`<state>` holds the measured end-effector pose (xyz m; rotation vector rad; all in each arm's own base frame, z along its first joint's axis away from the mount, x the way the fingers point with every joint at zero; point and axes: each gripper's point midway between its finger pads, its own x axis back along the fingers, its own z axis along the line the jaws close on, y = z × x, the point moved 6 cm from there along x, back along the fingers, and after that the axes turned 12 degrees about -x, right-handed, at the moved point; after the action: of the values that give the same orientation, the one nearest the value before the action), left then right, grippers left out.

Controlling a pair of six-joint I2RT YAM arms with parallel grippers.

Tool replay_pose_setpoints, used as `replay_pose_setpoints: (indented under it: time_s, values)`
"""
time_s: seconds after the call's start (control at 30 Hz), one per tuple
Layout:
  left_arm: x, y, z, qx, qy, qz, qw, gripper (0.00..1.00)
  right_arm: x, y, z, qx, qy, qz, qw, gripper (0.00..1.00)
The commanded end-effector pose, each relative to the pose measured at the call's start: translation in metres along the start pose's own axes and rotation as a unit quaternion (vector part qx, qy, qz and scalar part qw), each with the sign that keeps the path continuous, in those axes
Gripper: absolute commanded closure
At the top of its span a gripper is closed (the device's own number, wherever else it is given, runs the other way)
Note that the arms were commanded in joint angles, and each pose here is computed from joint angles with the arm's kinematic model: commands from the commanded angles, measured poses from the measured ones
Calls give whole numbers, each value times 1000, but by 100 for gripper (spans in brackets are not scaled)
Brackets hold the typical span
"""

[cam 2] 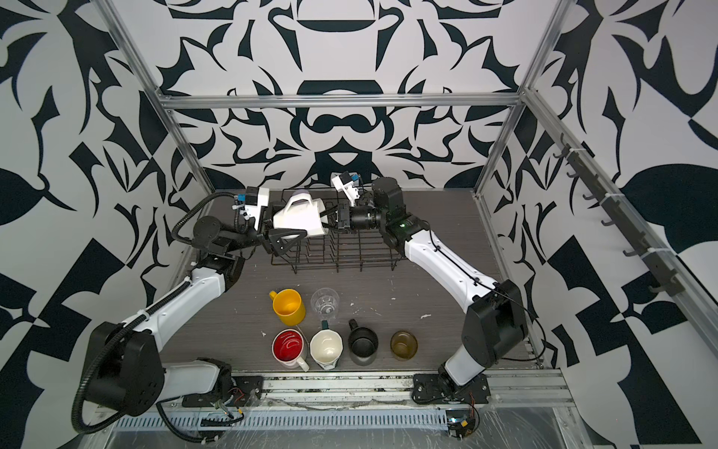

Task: Load cups into a dish rack
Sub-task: Place the cup upside down at the dish rack.

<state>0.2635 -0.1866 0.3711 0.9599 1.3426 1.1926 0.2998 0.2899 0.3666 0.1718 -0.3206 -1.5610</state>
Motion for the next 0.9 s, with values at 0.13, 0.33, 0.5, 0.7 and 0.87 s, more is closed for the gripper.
replay_pose_setpoints:
  time_s: [0.13,0.33,0.5,0.7,0.87]
  values:
    - [1,20,-4,-20,44,3,999,85,6,10,57,100,53,-37,993,86]
    - [3,25,-4,-31,63,2,998,100,7,11,53,93,46,-42,994,70]
    - [4,28,-3,-40,79,6,996,100,10,12,47,85,34,-55,994,56]
    - [5,32,5,-46,119,43,991,100,34,20,31,65,-3,-103,993,42]
    - [6,34,24,-1,182,132,974,100,75,24,0,38,-79,-177,980,26]
